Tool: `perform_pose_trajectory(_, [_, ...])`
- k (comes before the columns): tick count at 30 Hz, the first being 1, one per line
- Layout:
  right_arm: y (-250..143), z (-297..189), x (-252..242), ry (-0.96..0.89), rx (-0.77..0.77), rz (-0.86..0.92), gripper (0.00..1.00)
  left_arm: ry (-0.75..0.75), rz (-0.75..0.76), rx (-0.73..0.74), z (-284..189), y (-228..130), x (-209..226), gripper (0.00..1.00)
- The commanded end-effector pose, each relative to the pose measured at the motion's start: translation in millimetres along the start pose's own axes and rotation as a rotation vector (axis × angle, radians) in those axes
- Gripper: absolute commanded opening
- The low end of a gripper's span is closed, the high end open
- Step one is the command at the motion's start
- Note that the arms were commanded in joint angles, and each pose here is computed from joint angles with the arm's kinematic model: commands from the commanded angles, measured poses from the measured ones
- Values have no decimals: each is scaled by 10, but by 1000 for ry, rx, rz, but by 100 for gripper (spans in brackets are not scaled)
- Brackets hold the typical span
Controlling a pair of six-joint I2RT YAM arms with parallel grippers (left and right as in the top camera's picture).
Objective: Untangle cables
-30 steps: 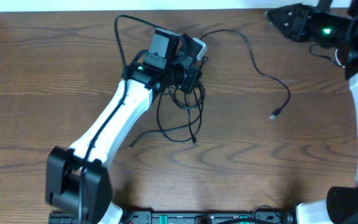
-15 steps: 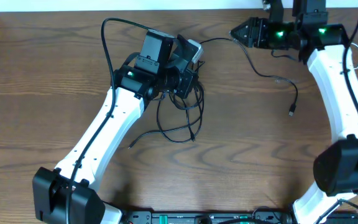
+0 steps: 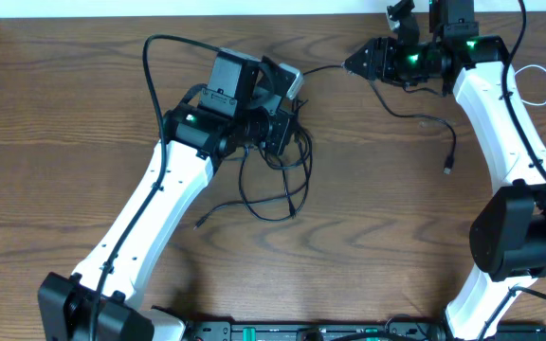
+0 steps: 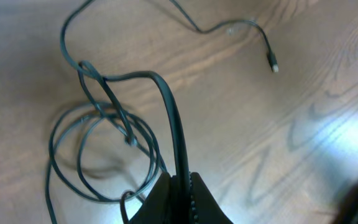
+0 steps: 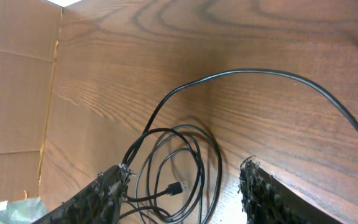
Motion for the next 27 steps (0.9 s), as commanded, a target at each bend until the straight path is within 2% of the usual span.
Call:
perform_pose_trajectory(1, [-36,49,7,5,19,18,58,-7,-71,27,-75,-79,-29,8])
perform_pose_trajectory(8, [-117,107,-26,-58,42,23,59,6,-98,88,-83,-222,-12,8])
perform_pose_trajectory(11, [-161,195,-5,-103,49,31,63,6,-97,94,-83,-237,-12,8])
perform_pose_trajectory(12, [-207,315,27,-111,63,48,67,6,-97,94,-83,-237,-12,7])
perform_pose_trajectory(16, [-337,627,36,-95,114,116,67,6,-97,94,-83,-237,-12,7])
perform_pose_trajectory(22, [-519,1200,159,42,193,233,67,6,-98,94,-84,-238,-13,7])
perform_pose_trajectory(27, [-529,1562,201,74,172,285,68,6,-98,94,-83,-237,-12,7])
Point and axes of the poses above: each gripper's point midway between its finger pads, its own z axis out along the fingers, its own x axis along the line the jaws close on, y = z × x, the point moved 2 cm from there along -z, back along the fingers, and after that the axes turned 3 degrees about -z, right-handed, at the moved point
